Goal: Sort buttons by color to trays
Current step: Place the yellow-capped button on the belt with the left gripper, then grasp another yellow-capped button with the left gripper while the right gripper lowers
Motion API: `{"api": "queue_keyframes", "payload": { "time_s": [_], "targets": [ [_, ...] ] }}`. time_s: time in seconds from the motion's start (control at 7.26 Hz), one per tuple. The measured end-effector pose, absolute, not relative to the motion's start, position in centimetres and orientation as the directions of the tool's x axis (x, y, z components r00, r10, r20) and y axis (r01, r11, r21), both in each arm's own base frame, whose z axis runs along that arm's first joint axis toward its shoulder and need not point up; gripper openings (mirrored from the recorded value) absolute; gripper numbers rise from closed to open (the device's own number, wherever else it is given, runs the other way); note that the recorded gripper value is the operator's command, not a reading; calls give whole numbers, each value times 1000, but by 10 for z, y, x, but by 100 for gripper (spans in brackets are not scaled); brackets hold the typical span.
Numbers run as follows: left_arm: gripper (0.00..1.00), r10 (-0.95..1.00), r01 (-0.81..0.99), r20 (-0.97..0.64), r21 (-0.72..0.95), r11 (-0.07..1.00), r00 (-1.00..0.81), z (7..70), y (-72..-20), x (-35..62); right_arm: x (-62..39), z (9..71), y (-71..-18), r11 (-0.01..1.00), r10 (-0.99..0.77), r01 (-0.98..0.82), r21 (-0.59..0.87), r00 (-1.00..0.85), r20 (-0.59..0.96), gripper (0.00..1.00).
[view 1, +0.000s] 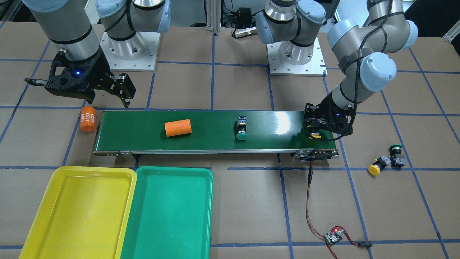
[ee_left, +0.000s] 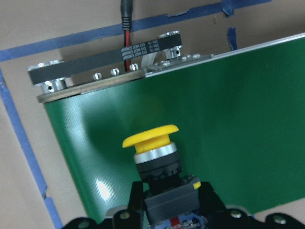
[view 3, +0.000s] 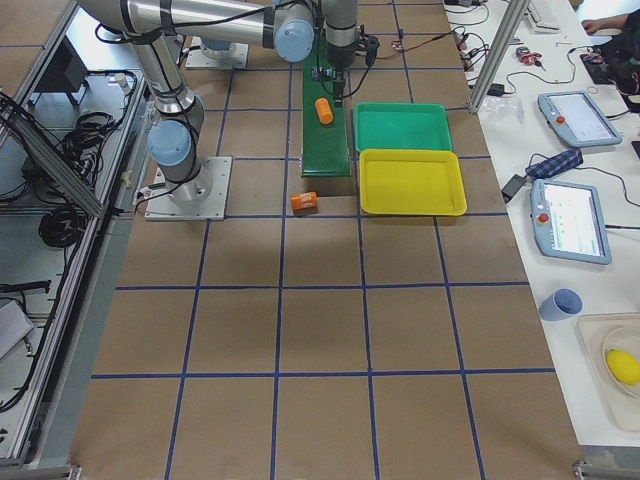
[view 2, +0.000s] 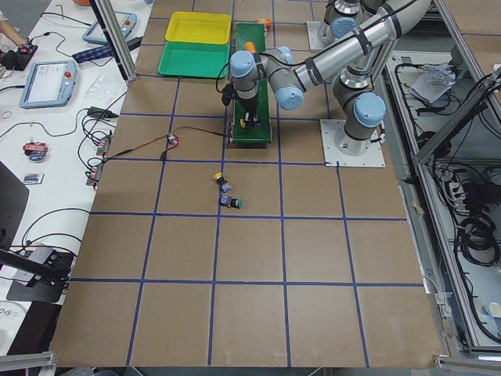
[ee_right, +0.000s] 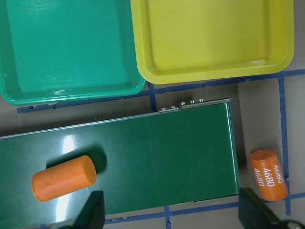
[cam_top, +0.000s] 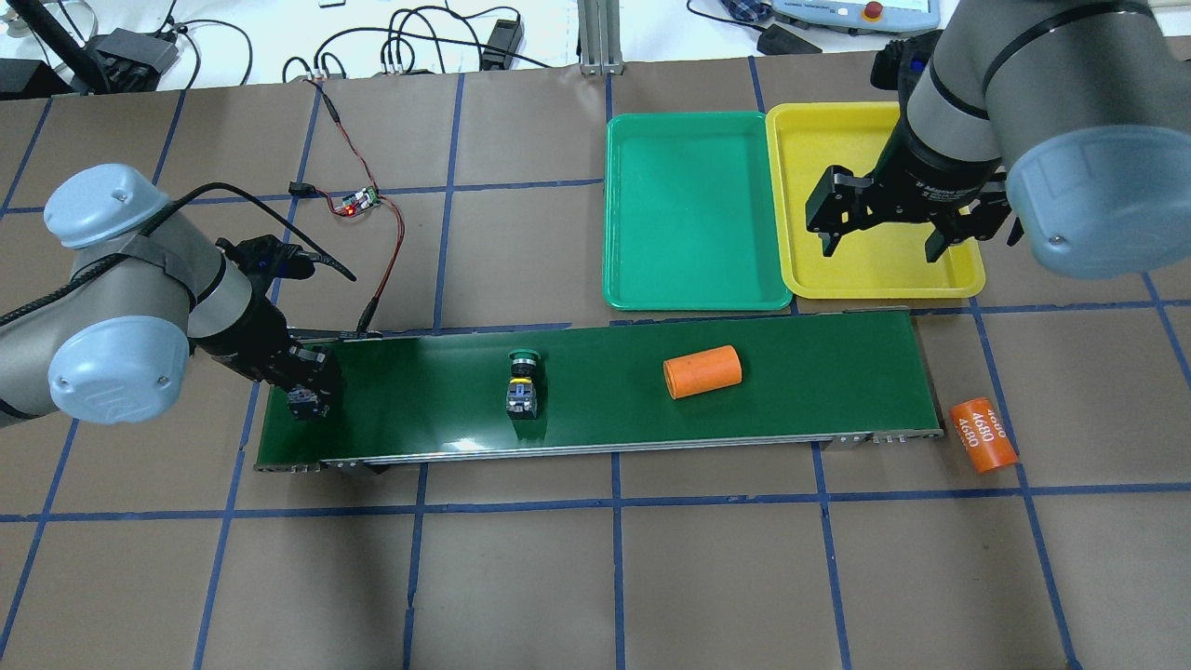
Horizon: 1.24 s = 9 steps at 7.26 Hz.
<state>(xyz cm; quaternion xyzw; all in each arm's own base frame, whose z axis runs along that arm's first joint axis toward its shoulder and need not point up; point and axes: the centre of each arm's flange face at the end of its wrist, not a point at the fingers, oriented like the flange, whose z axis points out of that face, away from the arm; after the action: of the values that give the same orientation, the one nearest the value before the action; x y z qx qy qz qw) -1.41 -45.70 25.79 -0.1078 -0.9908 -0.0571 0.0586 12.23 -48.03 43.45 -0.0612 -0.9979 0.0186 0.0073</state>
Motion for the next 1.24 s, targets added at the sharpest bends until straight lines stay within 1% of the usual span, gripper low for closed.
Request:
{"api": "queue_keyframes", "payload": {
  "time_s": [0.55,0.83,1.1,1.24],
  "targets": [
    [100,184,193,109,73,979,-977,267,-461,-8,122,434,-480,992,122,121,-36,-992,20,100],
    [100,151,156,91,47,987,-984,292,-487,48,122,431,-481,992,121,120,-30,-993,18,100],
    [100,284,286,79,19,958,-956,304,-528,114,123,420,-488,993,119,119,-7,-993,10,100],
    [100,378,381,78,27,924,-922,292,-546,144,123,415,-488,993,119,120,5,-993,10,100]
  ]
}}
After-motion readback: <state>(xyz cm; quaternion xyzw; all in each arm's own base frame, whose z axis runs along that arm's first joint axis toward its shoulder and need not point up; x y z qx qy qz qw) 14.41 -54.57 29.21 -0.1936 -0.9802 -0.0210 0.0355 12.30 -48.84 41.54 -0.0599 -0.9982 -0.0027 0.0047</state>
